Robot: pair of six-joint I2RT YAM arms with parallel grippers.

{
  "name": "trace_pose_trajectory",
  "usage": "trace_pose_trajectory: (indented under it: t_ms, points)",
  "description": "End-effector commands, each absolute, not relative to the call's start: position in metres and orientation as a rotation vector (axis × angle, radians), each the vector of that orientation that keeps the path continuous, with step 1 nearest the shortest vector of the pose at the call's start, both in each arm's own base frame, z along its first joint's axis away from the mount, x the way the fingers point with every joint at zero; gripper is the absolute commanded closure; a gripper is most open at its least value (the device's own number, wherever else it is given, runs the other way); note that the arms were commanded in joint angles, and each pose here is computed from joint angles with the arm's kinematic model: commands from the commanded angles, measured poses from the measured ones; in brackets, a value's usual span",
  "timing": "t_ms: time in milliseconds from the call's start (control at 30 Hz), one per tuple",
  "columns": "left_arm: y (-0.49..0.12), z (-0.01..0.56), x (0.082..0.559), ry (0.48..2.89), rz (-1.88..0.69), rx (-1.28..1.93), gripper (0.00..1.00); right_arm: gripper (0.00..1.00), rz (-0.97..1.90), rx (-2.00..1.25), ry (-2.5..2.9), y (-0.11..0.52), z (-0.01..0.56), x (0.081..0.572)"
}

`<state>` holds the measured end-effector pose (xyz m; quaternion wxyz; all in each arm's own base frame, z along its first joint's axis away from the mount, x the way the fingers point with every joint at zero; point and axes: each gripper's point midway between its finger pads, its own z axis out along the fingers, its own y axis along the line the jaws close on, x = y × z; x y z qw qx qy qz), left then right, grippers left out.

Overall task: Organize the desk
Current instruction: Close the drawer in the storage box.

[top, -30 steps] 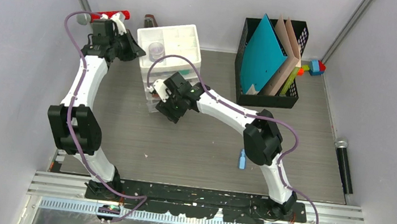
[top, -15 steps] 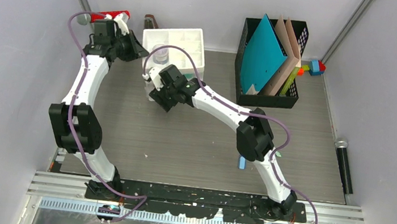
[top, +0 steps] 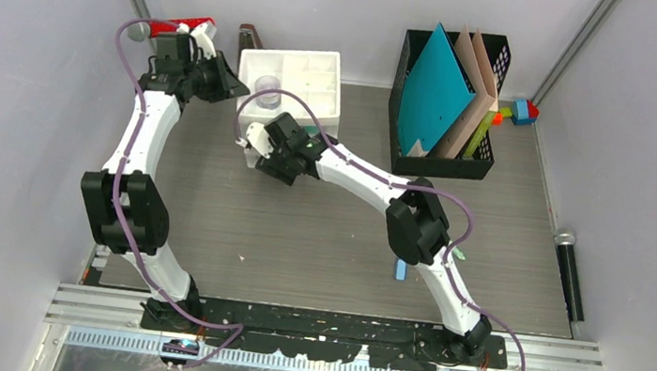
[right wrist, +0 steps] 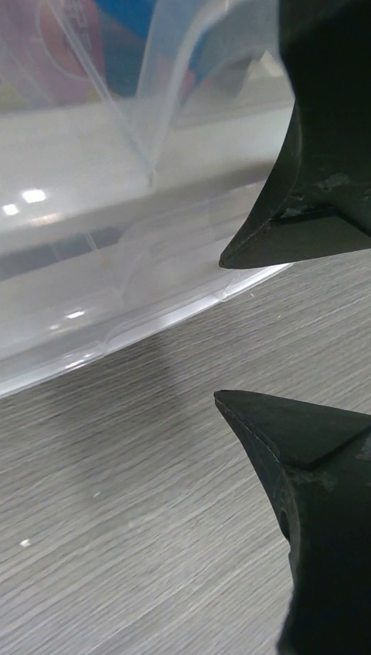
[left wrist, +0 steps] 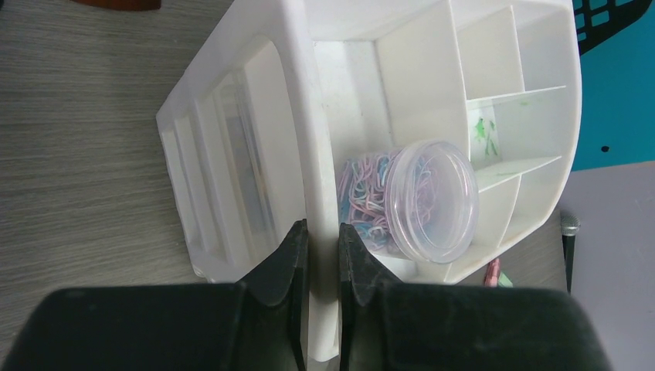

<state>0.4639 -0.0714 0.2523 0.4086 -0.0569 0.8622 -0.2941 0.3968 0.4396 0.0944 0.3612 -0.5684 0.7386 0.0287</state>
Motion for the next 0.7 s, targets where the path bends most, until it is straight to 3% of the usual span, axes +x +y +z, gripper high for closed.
trace_pose_trajectory:
  t_ms: [0,133,300,667]
  points:
    - [-0.112,0.161,0.358,2.710,-1.001,-0.332,1.00,0.34,-0.007,-1.504,1.805,0.422,0.134,0.408]
    - [-0.114,0.163,0.348,2.708,-1.016,-0.348,0.99,0.33,0.010,-1.565,1.825,0.414,0.137,0.395]
    - [-0.116,0.172,0.343,2.694,-1.032,-0.342,0.82,0.33,0.079,-1.622,1.860,0.402,0.145,0.371]
    - [-0.127,0.184,0.321,2.666,-1.125,-0.316,0.70,0.32,0.163,-1.685,1.885,0.369,0.159,0.326]
